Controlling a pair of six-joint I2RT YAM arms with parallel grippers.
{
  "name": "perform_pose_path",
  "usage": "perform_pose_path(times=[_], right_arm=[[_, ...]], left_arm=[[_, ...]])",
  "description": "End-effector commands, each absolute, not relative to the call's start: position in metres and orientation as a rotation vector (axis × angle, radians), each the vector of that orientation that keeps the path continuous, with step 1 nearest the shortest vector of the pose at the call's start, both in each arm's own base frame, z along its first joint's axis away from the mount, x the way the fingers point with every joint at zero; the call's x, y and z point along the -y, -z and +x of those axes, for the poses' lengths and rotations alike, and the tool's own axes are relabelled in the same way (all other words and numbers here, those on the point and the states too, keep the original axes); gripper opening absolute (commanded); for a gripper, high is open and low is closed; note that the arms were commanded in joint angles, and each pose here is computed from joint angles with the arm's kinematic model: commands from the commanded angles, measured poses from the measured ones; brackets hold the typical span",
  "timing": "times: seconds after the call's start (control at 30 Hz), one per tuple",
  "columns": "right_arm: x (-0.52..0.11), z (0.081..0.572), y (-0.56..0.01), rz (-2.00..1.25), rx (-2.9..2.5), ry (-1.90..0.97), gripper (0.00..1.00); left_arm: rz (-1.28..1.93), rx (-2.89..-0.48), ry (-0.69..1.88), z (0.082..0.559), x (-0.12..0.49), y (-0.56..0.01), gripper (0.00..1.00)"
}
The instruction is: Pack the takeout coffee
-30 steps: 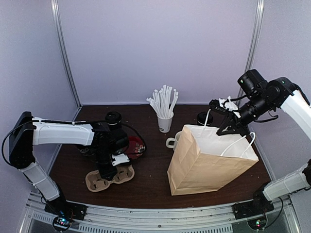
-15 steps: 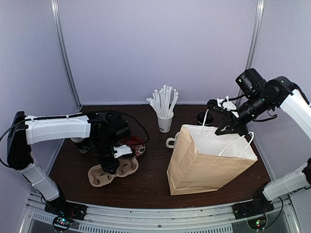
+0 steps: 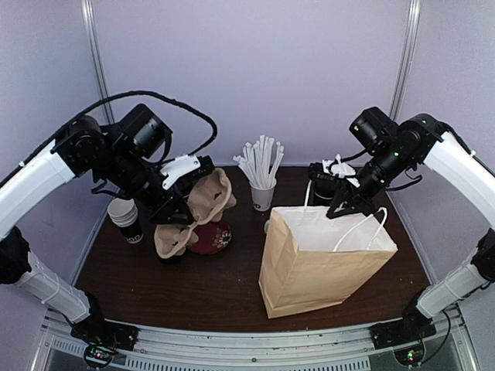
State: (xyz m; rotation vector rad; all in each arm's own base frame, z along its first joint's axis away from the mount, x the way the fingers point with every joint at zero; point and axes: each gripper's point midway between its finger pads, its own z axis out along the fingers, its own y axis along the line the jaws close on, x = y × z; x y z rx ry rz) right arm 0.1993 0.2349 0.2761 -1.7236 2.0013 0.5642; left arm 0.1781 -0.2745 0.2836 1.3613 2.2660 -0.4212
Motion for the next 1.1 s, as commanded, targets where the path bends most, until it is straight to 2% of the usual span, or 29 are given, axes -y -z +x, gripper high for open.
perform_pose_path(times=[0.0, 0.2, 0.5, 0.67, 0.93, 1.07], right_arm=[[-0.246, 0.202, -0.287, -1.690, -2.021, -0.617, 0.06], [-0.256, 0.211, -0.293, -1.656, -2.056, -0.649, 0.38], [-0.254, 0.213, -0.313, -1.618, -2.048, -0.630, 0.64], [-0.250, 0.221, -0.313, -1.586, -2.067, -0.571, 0.74], [-0.244, 0.239, -0.323, -1.503, -2.079, -0.505, 0.77], [-0.234, 0.257, -0.322, -1.447, -2.109, -0.386, 0.83]], left_arm=[[1.315, -2.134, 0.544, 0.169, 0.278, -0.338, 0.25], [1.293, -1.936, 0.673, 0.166, 0.296, -0.393, 0.25], [1.305, -1.783, 0.824, 0.172, 0.339, -0.422, 0.25], [1.317, -1.687, 0.898, 0.169, 0.360, -0.439, 0.25], [1.267, -1.595, 0.975, 0.172, 0.378, -0.456, 0.26], [1.247, -1.571, 0.993, 0.176, 0.387, -0.458, 0.26]])
